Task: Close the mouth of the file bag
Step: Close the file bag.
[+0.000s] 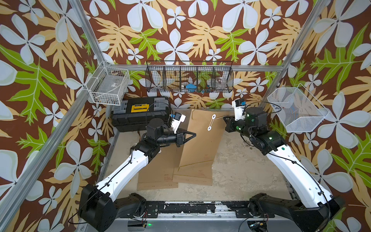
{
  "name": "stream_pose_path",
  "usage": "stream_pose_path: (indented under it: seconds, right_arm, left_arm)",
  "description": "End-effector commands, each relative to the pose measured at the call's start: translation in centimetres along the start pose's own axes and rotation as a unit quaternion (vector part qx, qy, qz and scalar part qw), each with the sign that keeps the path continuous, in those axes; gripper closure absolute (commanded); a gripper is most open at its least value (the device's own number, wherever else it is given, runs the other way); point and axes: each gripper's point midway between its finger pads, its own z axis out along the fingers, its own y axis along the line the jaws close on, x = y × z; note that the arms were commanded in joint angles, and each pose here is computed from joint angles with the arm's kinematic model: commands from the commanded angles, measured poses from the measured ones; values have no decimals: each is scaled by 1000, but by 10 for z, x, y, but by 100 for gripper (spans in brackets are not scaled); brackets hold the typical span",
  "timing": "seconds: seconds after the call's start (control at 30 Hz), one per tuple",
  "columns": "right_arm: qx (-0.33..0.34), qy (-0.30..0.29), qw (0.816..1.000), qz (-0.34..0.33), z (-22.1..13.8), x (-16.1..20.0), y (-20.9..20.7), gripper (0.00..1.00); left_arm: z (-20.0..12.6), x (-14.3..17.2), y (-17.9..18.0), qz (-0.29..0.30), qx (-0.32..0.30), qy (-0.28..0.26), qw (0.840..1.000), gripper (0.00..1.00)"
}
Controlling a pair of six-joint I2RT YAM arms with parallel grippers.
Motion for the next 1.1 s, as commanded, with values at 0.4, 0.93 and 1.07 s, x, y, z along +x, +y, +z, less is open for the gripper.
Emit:
stream_pose_path:
  seconds: [0.4,0.93,1.07]
  right_arm:
    - [0,34,999,22,29,17,-10,100]
    - [15,42,999,-6,24,-13,-8,100]
    - [25,59,998,-25,19,-7,-2,100]
  left_arm:
    - [-4,-10,-21,20,37,-11,999,100]
    - [-2,9,0,26,-6,27,999,100]
    - [0,7,5,26,-15,26,999,100]
